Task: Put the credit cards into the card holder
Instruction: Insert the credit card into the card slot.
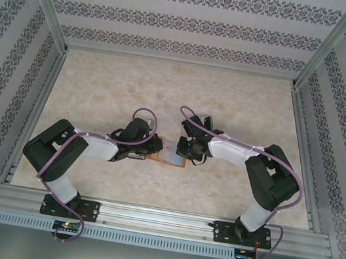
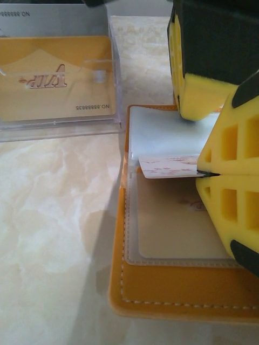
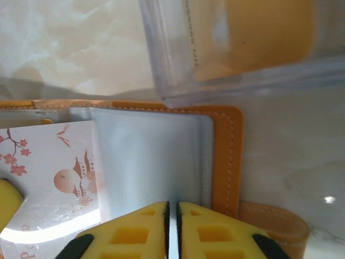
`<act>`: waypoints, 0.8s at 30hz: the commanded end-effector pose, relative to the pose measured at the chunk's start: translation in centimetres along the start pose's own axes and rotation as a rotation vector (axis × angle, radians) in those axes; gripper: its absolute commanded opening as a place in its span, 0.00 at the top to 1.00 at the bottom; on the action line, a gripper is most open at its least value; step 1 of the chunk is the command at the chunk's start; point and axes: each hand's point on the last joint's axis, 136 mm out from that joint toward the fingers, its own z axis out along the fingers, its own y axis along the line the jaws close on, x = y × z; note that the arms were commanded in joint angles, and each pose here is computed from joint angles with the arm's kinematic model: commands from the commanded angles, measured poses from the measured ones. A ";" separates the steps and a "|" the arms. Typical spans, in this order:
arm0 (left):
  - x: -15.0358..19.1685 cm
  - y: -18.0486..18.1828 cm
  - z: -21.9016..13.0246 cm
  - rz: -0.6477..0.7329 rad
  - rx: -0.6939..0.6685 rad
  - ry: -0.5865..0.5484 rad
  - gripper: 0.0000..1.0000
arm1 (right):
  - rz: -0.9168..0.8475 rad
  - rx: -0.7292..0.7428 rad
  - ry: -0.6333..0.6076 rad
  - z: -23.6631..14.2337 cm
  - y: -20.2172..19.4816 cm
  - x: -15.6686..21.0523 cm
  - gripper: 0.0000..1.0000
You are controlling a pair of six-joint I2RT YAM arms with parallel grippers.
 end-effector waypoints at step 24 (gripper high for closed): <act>2.0 -0.2 2.1 0.029 -0.014 0.079 0.92 | 0.051 0.144 0.042 0.9 -4.0 1.4 0.92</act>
